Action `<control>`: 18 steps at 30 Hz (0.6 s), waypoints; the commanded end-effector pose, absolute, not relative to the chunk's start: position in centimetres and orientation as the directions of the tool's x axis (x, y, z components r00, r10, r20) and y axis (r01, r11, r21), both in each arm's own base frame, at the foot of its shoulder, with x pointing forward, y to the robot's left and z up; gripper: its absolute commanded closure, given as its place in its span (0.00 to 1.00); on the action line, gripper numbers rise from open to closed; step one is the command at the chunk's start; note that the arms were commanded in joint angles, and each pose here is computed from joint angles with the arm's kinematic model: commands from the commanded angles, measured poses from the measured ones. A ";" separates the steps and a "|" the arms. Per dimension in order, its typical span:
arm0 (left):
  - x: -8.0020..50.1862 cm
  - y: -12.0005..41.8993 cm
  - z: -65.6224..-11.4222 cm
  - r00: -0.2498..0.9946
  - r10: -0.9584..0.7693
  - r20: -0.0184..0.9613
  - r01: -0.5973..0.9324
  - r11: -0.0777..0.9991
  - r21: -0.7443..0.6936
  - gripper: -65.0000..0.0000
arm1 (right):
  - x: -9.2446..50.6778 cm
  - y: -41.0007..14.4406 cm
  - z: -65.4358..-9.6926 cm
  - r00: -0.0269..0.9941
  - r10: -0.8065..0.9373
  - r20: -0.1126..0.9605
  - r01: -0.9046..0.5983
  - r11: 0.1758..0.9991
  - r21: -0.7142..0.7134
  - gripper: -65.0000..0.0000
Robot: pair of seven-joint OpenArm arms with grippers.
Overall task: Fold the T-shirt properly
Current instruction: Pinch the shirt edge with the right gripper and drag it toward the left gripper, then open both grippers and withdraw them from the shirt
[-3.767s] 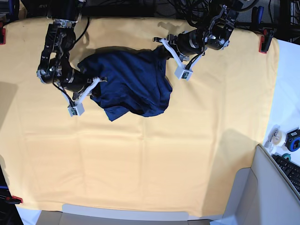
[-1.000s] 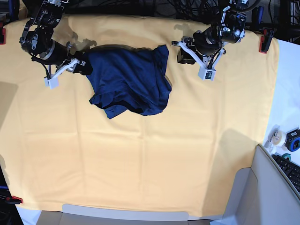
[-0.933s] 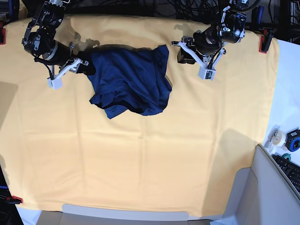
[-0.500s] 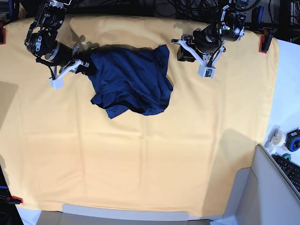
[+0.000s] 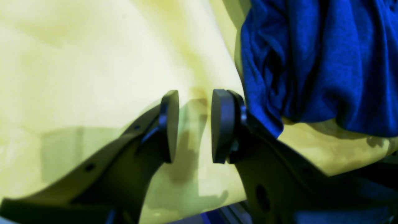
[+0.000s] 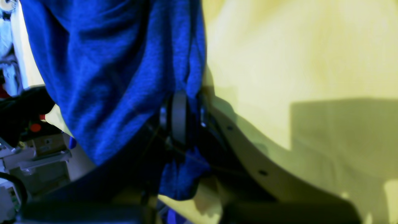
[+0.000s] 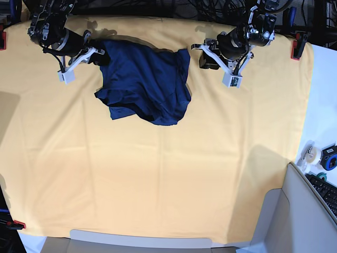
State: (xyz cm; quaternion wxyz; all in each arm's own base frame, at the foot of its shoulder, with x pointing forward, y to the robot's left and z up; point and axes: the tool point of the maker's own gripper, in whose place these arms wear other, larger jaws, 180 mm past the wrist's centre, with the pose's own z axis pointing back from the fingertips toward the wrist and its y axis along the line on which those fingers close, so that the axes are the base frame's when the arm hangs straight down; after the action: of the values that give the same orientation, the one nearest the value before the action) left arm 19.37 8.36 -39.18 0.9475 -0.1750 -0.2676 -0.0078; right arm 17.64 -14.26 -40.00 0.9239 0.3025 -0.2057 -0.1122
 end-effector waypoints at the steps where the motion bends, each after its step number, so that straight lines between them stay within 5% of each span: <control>1: 20.0 8.2 -38.4 0.838 0.083 0.539 0.121 0.935 -0.332 0.73 | 15.7 -14.7 -41.1 0.925 -0.288 0.249 0.104 0.821 0.562 1.00; 11: 20.0 8.3 -38.4 0.838 0.084 0.539 0.120 0.936 -0.332 0.72 | 16.2 -15.3 -41.1 0.913 -0.307 0.268 0.114 0.824 0.555 0.99; 18: 19.9 8.3 -38.4 0.839 0.085 0.537 0.118 0.936 -0.333 0.72 | 16.3 -15.6 -41.0 0.912 -0.304 0.274 0.112 0.829 0.548 0.71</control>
State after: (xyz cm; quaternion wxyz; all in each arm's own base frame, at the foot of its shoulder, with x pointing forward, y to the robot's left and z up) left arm 19.43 8.36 -39.15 0.9472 -0.1749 -0.2685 -0.0088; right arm 17.68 -14.31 -39.84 0.9214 0.3076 -0.2081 -0.1143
